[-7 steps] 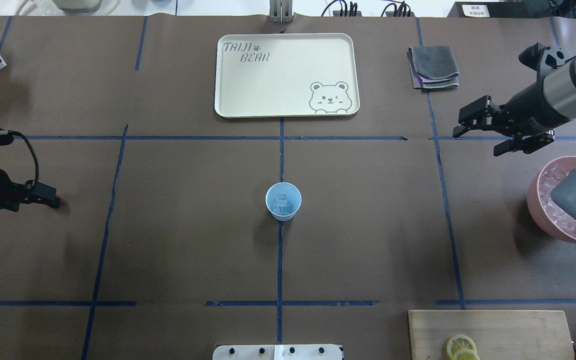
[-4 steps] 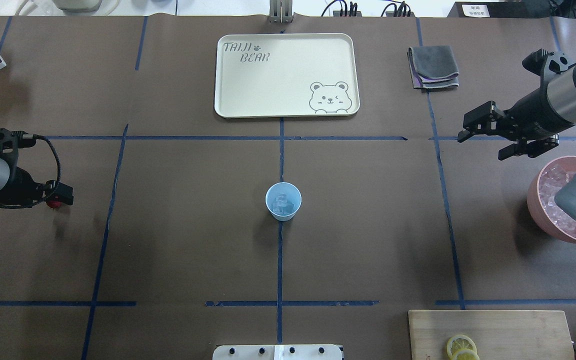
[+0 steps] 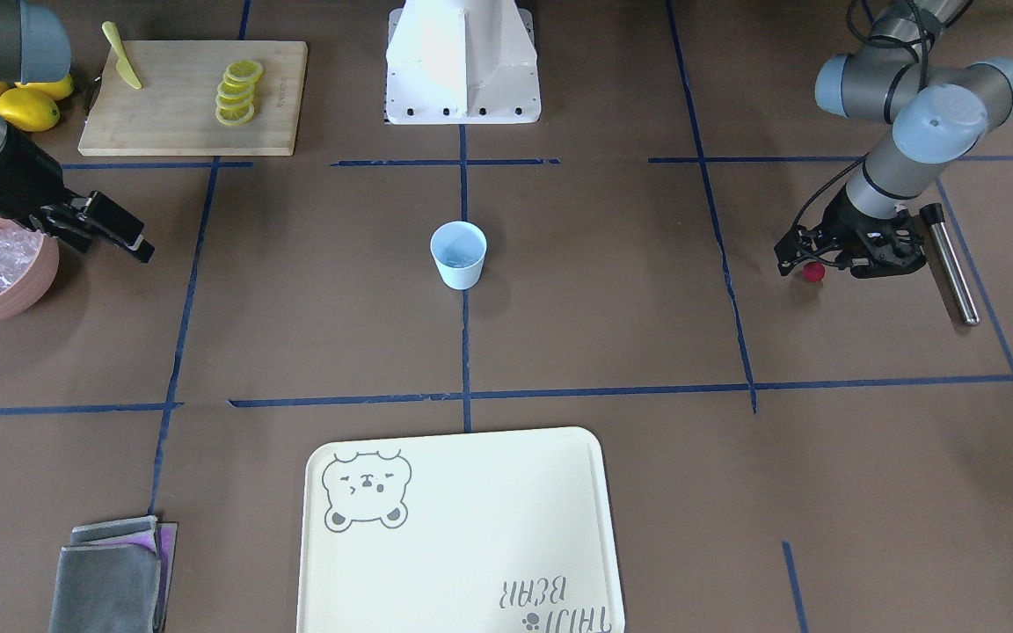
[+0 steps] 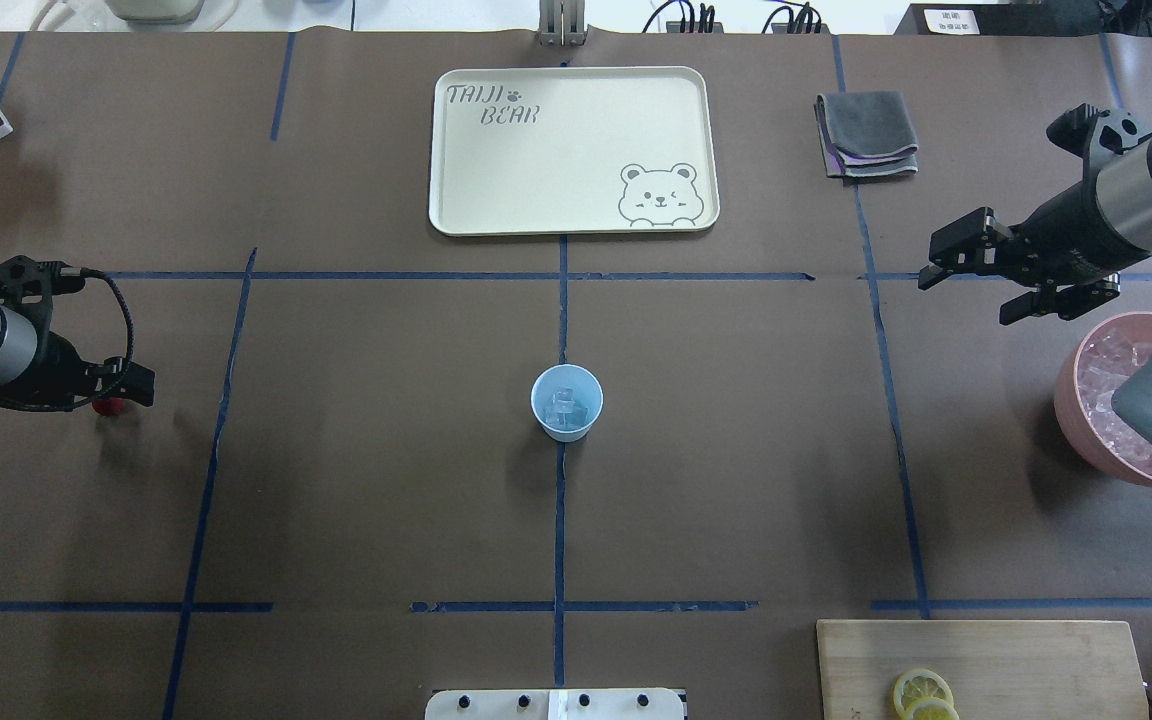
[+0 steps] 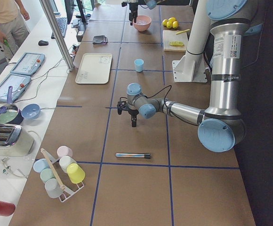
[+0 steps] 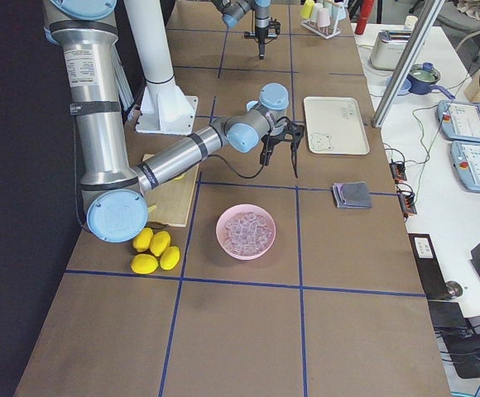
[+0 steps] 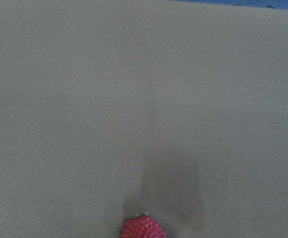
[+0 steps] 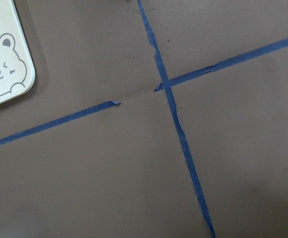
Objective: Mash ice and strawberries in cup
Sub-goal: 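Lower the left gripper over the red strawberry and close on it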
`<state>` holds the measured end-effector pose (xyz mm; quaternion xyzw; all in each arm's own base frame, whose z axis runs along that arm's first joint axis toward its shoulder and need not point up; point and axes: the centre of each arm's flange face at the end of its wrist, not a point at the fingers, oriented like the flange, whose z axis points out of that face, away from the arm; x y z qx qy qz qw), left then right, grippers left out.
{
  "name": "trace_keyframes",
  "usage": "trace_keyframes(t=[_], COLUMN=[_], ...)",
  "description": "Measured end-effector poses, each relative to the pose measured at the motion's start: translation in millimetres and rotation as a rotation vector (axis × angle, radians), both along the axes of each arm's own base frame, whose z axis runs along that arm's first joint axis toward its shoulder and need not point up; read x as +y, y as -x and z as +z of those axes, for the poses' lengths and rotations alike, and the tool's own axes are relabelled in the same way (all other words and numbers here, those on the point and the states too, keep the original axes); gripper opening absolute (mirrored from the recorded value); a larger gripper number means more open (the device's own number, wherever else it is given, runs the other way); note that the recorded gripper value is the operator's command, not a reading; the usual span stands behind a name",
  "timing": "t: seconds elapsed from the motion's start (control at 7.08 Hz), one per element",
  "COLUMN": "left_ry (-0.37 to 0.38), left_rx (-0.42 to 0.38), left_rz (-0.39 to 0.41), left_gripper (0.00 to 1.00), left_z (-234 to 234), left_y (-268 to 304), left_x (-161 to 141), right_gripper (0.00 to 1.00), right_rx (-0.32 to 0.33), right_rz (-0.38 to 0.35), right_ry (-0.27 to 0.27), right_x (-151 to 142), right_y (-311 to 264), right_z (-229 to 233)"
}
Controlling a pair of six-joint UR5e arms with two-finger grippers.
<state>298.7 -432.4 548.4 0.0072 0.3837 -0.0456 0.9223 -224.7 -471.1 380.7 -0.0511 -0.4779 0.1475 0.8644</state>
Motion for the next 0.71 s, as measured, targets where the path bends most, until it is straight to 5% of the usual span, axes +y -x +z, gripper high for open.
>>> trace_keyframes(t=[0.28,0.42,0.71], left_ry=[0.006,0.008,0.014], left_rx=[-0.006,-0.009,-0.013], left_rz=[0.000,0.000,0.000], left_gripper=[0.84,0.66,0.02], left_z=[4.9,6.6,10.0], left_y=[-0.3,-0.5,-1.1], left_x=[-0.3,-0.5,-1.2], right_gripper=[1.00,1.00,1.00], right_rx=[-0.002,-0.001,-0.003], right_rz=[-0.001,-0.002,-0.003], right_ry=[-0.003,-0.002,-0.002], right_x=[-0.2,-0.3,0.0], right_y=[0.7,1.1,1.4], right_z=[-1.5,-1.3,-1.5])
